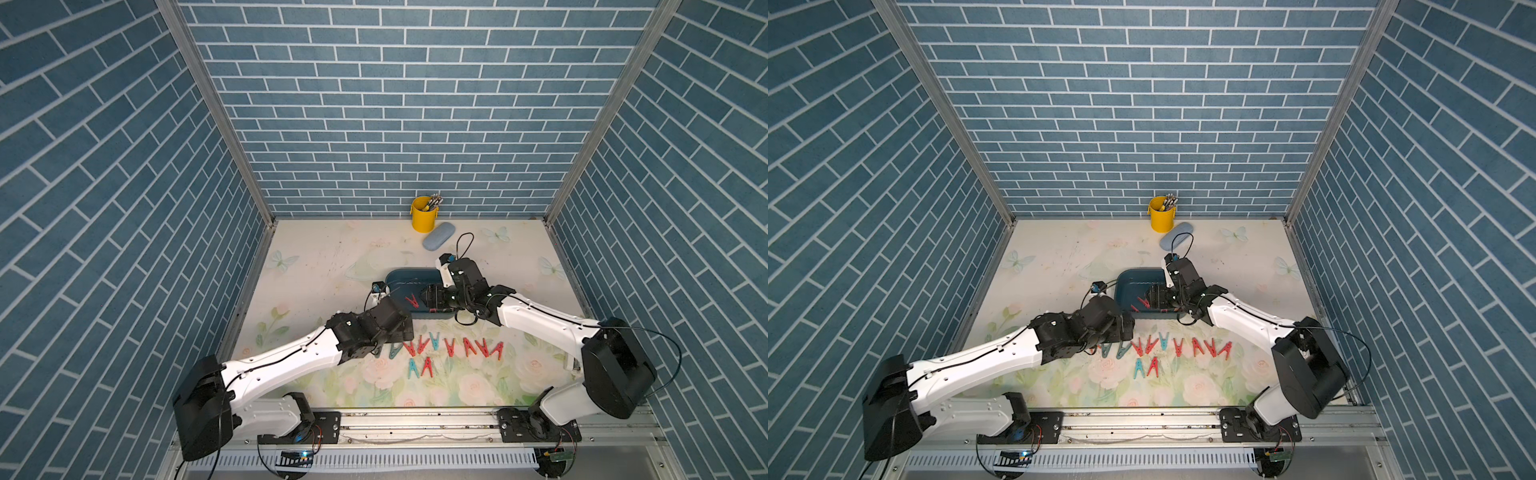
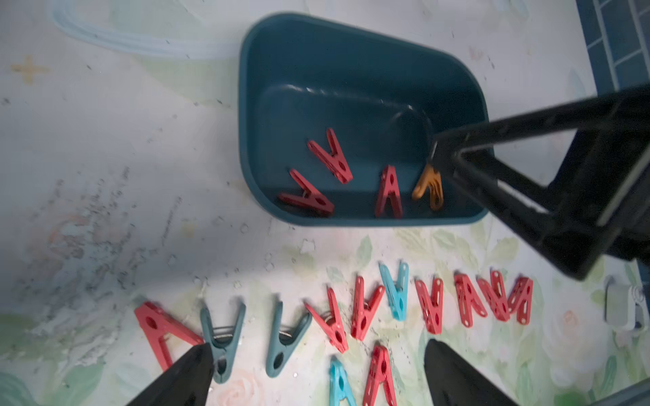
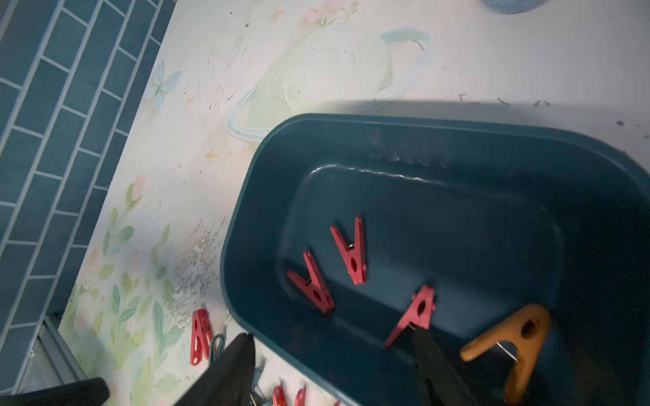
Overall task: Take the clothespins out of the storage box
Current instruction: Place the clothespin at the center of the board, then pick up the clothespin from the storage box.
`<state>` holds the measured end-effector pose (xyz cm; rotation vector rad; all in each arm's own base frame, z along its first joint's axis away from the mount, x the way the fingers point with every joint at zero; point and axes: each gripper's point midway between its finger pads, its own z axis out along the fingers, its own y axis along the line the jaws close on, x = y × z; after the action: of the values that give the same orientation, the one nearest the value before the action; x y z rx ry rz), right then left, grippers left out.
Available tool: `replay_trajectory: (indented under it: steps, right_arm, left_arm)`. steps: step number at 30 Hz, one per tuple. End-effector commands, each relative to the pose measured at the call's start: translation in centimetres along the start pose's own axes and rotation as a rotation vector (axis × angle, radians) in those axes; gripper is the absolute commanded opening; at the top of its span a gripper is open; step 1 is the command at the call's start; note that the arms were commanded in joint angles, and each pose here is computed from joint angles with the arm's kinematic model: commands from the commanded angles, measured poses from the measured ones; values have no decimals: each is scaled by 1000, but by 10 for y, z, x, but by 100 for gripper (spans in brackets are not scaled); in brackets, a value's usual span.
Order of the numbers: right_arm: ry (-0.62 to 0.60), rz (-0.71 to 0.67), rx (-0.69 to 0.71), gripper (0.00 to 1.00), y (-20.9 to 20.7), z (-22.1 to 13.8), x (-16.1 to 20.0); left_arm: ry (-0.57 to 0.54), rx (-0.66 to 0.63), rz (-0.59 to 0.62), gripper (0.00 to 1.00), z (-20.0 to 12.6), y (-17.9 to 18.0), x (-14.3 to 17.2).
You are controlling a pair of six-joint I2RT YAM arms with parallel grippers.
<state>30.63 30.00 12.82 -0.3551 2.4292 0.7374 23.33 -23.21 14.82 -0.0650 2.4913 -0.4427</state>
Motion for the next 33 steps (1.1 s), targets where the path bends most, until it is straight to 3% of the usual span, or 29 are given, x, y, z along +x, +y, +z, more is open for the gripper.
replay_trajectory:
  steps: [1, 5, 12, 25, 33]
  right_arm:
    - [42, -39, 34, 59, -3, 14, 0]
    - [102, -52, 65, 47, -9, 36, 5]
    - [182, -103, 132, 37, -13, 70, 9]
    - [255, -148, 227, 30, -26, 108, 20]
    - [276, -155, 257, 8, -30, 115, 23]
  left_arm:
    - [-22, -10, 19, 99, -6, 13, -24]
    - [-62, -13, -6, 100, -10, 24, -48]
    - [-74, -22, -13, 99, -9, 37, -62]
    - [-60, -21, -28, 100, -2, 52, -65]
    - [-52, -16, -33, 100, -2, 53, -64]
